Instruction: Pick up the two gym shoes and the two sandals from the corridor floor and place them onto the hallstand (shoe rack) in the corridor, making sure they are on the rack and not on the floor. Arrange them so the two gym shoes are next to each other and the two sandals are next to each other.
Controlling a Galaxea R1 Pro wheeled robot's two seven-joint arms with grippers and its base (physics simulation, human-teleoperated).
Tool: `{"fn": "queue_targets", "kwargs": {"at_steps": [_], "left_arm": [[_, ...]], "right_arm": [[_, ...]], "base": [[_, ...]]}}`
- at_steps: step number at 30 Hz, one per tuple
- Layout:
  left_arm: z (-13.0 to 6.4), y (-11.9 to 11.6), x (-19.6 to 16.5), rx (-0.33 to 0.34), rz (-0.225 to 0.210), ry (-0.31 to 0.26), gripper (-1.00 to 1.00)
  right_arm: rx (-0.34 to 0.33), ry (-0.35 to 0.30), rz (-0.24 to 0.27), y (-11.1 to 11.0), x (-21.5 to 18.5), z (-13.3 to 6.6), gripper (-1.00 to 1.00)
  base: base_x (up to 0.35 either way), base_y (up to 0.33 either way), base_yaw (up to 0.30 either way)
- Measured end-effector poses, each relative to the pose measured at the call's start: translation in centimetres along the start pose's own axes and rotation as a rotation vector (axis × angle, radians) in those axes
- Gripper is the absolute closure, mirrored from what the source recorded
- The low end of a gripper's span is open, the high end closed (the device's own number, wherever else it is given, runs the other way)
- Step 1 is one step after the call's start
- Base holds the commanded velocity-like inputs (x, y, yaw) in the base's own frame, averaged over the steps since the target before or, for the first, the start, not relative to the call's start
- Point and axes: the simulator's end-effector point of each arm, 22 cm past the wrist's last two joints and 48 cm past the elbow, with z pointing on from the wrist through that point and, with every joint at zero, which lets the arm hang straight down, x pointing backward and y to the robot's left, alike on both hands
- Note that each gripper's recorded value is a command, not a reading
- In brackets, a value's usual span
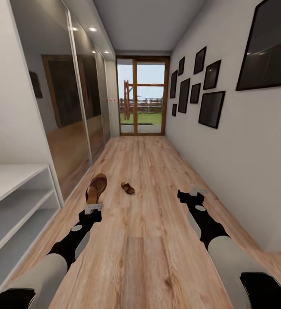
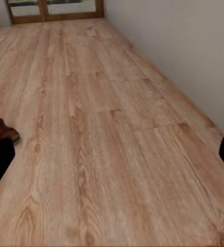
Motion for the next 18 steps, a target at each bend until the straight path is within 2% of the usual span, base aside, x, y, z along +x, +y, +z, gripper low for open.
{"fn": "queue_targets", "kwargs": {"at_steps": [18], "left_arm": [[-0.02, 0.0, 0.04, 0.0, 0.0, 0.001, 1.0]], "right_arm": [[-0.001, 0.001, 0.0, 0.02, 0.03, -0.01, -1.0]], "base": [[0.348, -0.108, 0.005]]}}
